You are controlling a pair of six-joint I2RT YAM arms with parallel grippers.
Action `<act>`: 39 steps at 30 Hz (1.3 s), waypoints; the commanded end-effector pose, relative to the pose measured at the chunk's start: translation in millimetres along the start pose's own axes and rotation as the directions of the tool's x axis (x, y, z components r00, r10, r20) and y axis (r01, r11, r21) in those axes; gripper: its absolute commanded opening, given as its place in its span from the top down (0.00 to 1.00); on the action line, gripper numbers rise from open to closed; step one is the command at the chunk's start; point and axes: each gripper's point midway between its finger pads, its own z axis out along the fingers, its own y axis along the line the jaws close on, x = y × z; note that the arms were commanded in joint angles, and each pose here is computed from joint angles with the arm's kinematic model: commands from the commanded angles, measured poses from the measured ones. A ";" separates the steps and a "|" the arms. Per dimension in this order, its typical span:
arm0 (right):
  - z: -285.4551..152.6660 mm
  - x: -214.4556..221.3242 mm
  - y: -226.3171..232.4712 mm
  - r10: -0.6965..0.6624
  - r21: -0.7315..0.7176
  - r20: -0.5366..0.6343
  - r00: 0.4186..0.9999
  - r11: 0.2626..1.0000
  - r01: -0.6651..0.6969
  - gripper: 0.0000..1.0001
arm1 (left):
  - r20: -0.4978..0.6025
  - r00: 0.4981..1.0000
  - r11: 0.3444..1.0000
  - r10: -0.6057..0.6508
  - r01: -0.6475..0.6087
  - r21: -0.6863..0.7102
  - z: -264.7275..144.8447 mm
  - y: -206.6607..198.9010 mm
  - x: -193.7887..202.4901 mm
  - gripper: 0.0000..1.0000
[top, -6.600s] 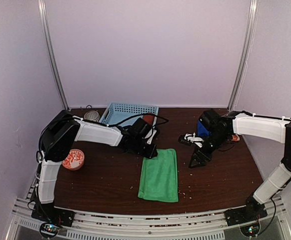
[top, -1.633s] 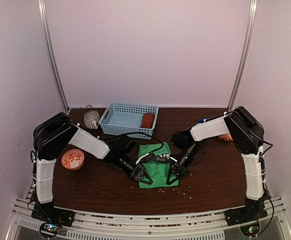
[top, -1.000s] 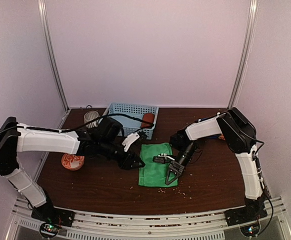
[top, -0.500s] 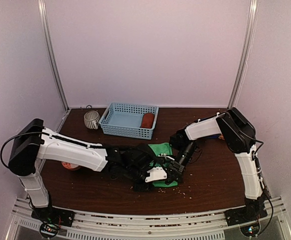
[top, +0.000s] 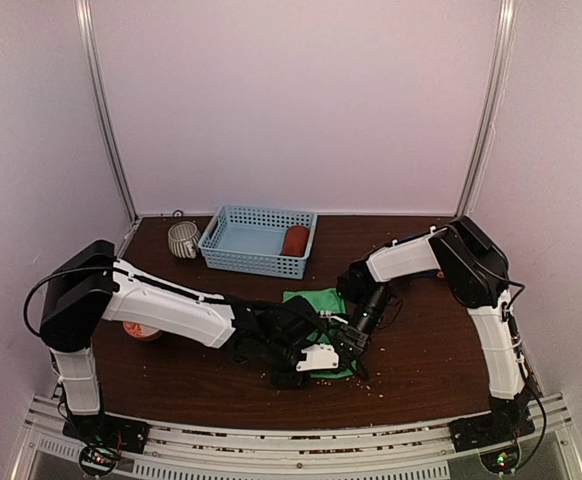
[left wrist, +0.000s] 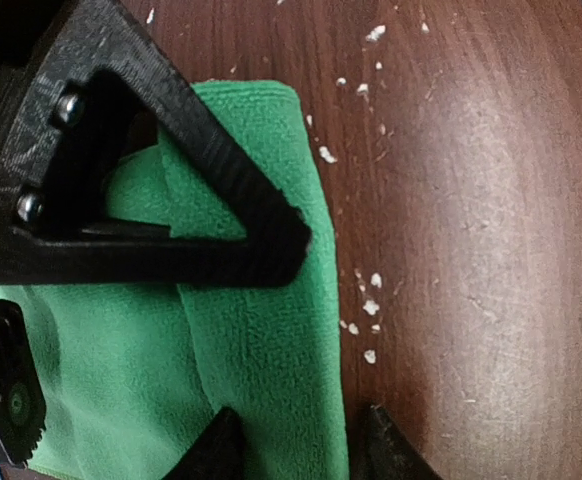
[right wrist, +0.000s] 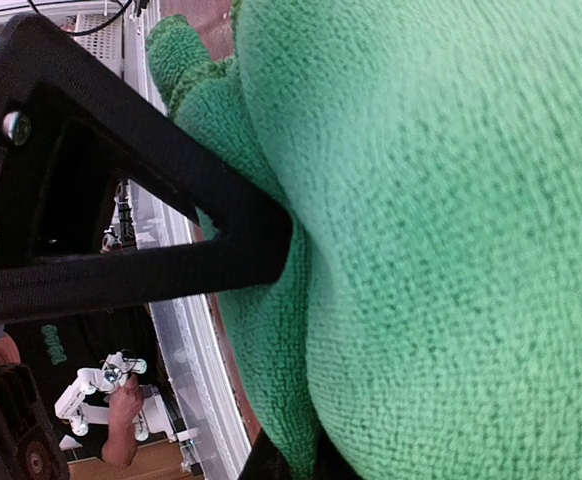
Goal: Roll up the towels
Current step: Roll the towel at the center of the board.
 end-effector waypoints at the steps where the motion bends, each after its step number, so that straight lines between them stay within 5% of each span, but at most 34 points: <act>1: 15.1 24.5 -35.0 0.019 0.113 -0.128 0.992 0.994 -0.004 0.99 | -0.018 1.000 1.000 0.014 -0.014 0.002 10.3 0.4 4.0 0.60; 5: 11.0 22.7 -29.7 0.001 0.112 -0.120 0.993 0.994 0.013 0.95 | -0.038 0.999 1.000 0.012 -0.011 0.008 15.6 -1.7 9.3 0.65; 13: -59.0 9.7 17.6 -0.158 0.210 -0.021 0.987 0.965 0.158 0.63 | -0.066 0.996 0.995 -0.053 0.058 0.082 21.9 -14.4 13.5 0.90; 19: -140.0 3.7 33.9 -0.195 0.354 0.142 0.971 0.926 0.134 0.62 | -0.005 0.983 0.951 -0.185 0.181 0.252 16.5 -28.3 -6.1 0.96; 24: -198.1 -8.9 68.5 -0.391 0.547 0.300 0.870 0.818 0.179 0.63 | 0.049 0.911 0.815 -0.409 0.341 0.469 4.7 -17.9 -19.8 0.98; 30: -217.9 -7.7 118.3 -0.597 0.659 0.370 0.712 0.709 0.252 0.61 | 0.003 0.777 0.547 -0.630 0.441 0.712 -6.4 -6.1 -25.3 0.99; 34: -187.9 14.5 125.4 -0.650 0.621 0.262 0.713 0.679 0.391 0.65 | -0.105 0.701 0.376 -0.705 0.496 0.783 -0.9 -2.5 -16.9 0.99; 39: -125.4 29.7 99.0 -0.684 0.658 0.022 0.729 0.559 0.505 0.69 | -0.144 0.668 0.319 -0.730 0.519 0.793 4.2 2.2 -12.1 0.99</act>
